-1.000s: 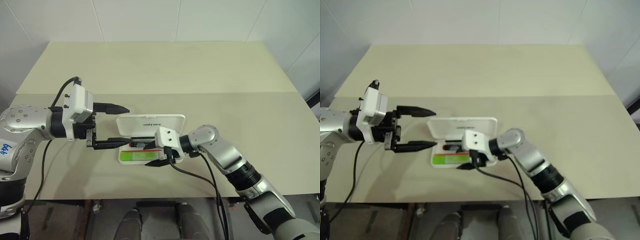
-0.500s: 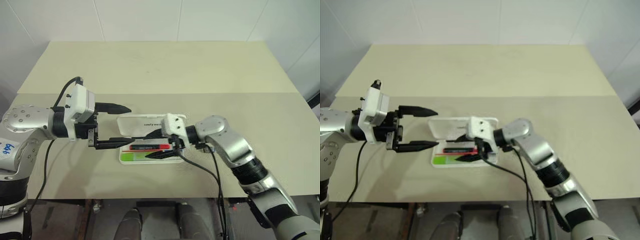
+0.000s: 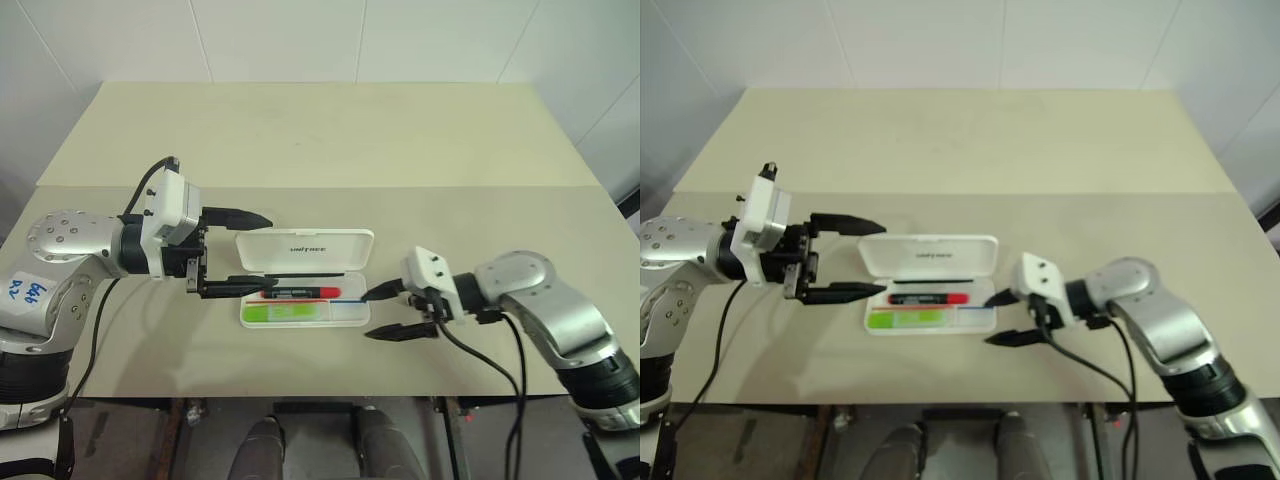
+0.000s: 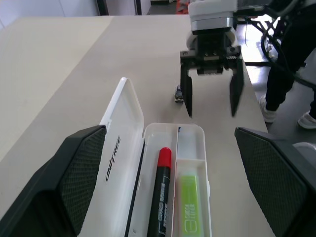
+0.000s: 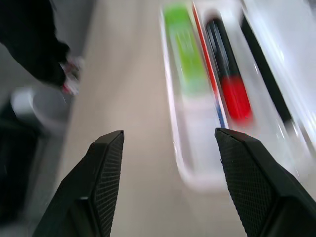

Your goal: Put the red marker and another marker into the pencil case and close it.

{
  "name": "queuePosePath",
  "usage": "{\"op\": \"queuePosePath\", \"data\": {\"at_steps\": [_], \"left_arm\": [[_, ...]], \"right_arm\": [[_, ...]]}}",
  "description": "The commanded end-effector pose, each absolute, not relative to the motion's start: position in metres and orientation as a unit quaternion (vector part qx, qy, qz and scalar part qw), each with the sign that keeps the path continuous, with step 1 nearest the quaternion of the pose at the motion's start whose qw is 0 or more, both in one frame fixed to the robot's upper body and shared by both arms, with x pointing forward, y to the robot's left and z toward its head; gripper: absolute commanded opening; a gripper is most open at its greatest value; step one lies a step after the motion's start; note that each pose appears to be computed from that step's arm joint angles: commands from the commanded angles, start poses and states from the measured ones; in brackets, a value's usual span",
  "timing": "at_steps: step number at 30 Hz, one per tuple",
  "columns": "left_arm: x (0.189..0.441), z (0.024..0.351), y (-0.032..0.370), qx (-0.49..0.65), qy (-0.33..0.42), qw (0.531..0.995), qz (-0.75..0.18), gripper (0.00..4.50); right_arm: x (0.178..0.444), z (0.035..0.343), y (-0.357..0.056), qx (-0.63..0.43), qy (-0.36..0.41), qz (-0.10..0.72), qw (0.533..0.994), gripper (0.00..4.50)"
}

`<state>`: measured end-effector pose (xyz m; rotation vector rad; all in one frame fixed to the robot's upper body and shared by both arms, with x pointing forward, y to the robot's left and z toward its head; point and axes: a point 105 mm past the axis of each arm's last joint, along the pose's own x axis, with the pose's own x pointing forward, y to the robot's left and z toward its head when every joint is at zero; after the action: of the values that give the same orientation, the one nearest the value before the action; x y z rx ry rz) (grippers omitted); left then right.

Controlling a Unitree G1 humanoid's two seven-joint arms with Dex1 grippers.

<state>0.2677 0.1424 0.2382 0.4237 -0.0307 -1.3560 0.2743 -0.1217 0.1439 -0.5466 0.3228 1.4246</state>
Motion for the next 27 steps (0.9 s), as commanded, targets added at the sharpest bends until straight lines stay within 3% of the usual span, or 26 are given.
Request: {"op": "queuePosePath", "data": {"at_steps": [1,2,6,13,27], "left_arm": [[0.264,0.242,0.137,0.204,-0.028,0.747,-0.633,4.5],[0.261,0.238,0.135,0.201,-0.017,0.738,-0.644,4.5],[0.256,0.228,0.128,0.2,0.003,0.72,-0.665,4.5],[0.257,0.225,0.124,0.198,0.007,0.714,-0.672,4.5],[0.257,0.228,0.121,0.198,0.002,0.714,-0.672,4.5]], "right_arm": [[0.282,0.153,-0.146,-0.279,0.133,0.62,0.721,3.12],[0.285,0.155,-0.157,-0.286,0.139,0.614,0.722,3.12],[0.3,0.163,-0.176,-0.304,0.133,0.584,0.741,4.42],[0.316,0.168,-0.176,-0.314,0.108,0.568,0.753,4.46],[0.311,0.14,-0.185,-0.298,0.15,0.565,0.755,4.46]]}}
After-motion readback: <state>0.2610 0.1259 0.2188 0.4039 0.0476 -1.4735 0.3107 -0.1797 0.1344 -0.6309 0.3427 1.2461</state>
